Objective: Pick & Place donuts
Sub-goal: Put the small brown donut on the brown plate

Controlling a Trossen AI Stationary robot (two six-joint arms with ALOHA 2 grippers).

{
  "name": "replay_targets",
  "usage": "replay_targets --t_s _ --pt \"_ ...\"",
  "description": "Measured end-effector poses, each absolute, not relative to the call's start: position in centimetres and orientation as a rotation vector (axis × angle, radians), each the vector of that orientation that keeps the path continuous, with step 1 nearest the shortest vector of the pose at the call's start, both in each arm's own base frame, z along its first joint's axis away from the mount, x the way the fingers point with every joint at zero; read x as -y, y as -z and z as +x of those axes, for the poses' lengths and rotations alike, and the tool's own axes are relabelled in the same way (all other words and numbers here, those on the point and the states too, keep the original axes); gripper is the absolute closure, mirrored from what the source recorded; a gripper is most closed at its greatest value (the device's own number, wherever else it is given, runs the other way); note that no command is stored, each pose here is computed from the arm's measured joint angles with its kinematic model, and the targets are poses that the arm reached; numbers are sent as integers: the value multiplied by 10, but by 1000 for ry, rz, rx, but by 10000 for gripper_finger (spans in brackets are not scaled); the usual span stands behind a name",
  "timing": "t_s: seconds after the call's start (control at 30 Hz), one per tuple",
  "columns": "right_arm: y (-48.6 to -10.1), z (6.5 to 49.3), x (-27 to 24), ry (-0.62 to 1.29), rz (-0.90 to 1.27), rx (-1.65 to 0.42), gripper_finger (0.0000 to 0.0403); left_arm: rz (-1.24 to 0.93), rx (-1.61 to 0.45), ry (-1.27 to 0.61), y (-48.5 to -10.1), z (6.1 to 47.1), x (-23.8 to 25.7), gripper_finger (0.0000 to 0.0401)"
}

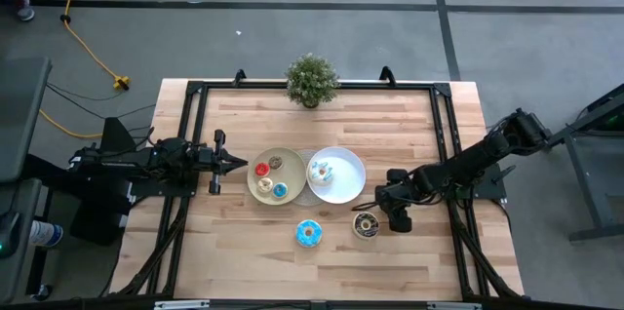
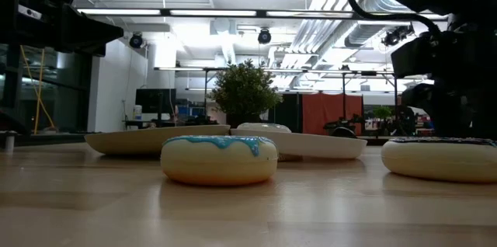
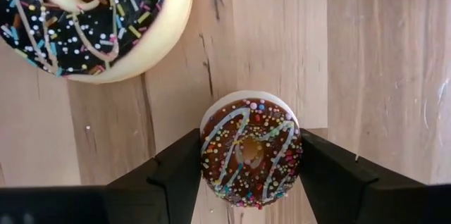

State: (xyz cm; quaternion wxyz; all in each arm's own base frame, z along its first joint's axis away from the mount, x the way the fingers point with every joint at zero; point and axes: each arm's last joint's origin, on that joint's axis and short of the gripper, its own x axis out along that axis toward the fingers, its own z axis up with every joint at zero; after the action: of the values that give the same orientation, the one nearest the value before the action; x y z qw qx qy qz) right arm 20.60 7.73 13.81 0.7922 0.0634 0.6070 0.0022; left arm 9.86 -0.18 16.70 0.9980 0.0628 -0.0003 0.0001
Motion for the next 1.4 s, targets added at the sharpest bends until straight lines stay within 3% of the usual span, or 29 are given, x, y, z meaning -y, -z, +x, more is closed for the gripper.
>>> replay_targets --t_s 0.5,0.97,1.4 --pt "-168 217 -73 -9 182 -1213 194 126 0 0 -167 99 2 401" --pt "-242 265 -51 1 201 -980 194 125 0 0 -167 99 2 401" --pt "-291 332 -28 6 96 -912 194 125 1 -1 -167 99 2 401"
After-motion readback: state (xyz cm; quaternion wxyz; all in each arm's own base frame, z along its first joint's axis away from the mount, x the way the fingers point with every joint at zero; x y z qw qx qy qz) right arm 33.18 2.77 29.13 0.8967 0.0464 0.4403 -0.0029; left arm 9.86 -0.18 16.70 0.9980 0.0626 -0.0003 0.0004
